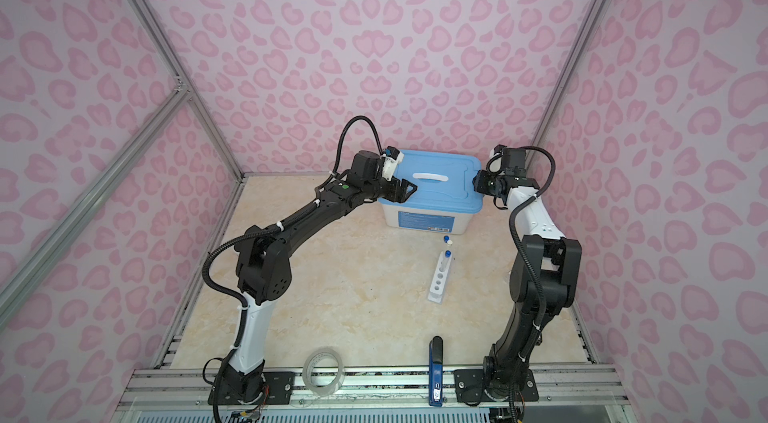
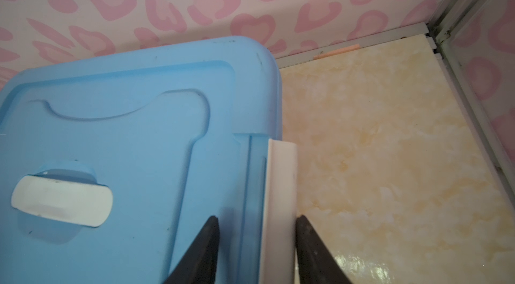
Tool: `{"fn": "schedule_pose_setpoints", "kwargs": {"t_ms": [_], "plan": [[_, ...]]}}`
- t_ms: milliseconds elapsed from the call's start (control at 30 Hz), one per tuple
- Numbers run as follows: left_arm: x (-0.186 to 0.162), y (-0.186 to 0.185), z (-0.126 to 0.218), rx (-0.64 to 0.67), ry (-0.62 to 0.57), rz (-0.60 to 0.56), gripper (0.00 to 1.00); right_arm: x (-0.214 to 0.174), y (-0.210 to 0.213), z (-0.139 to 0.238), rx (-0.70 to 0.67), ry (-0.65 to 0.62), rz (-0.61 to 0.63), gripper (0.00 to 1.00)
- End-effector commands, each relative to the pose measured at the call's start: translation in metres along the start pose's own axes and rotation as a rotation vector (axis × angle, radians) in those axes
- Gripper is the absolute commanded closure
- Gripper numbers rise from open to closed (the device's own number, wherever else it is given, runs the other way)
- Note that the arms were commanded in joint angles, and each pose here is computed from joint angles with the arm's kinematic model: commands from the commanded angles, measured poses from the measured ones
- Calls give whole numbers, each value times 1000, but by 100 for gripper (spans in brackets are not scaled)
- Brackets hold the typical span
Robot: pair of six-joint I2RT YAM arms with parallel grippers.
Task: Organize the chemistry lab equipment
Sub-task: 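Push the white latch up against the lid rim with right gripper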
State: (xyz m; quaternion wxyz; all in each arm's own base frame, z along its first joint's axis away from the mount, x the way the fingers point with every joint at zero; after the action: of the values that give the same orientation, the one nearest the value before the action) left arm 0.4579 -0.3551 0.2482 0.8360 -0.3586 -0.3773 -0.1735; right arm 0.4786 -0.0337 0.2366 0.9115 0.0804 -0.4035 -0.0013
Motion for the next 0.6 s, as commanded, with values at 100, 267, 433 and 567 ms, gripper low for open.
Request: {"fn": "schedule_pose_setpoints", "kwargs": {"t_ms": [100, 267, 433, 567], "plan": [[-6, 3, 1, 14, 32, 16, 22, -20, -3, -8, -54, 113, 22, 57], [-5, 4, 1, 14, 31, 16, 22, -22, -2, -9, -61, 125, 34, 58], [-6, 5, 0, 17, 34, 17, 22, -22, -3, -10, -68, 130, 36, 59], [-6, 4, 0, 16, 32, 17, 22, -22, -2, -10, -71, 134, 38, 60]]}}
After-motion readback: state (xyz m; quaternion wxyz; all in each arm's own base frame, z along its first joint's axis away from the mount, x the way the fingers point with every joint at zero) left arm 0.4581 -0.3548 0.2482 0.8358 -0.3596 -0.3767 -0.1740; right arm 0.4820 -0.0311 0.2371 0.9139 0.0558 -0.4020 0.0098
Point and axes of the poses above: each gripper's point midway between its finger pads, its own z axis back along the fingers, its own y axis along the line the jaws close on, x = y × z, the point moved 7 cm from there along z, back along the fingers, and after that the axes turned 10 degrees about z, right-handed, at the moved point
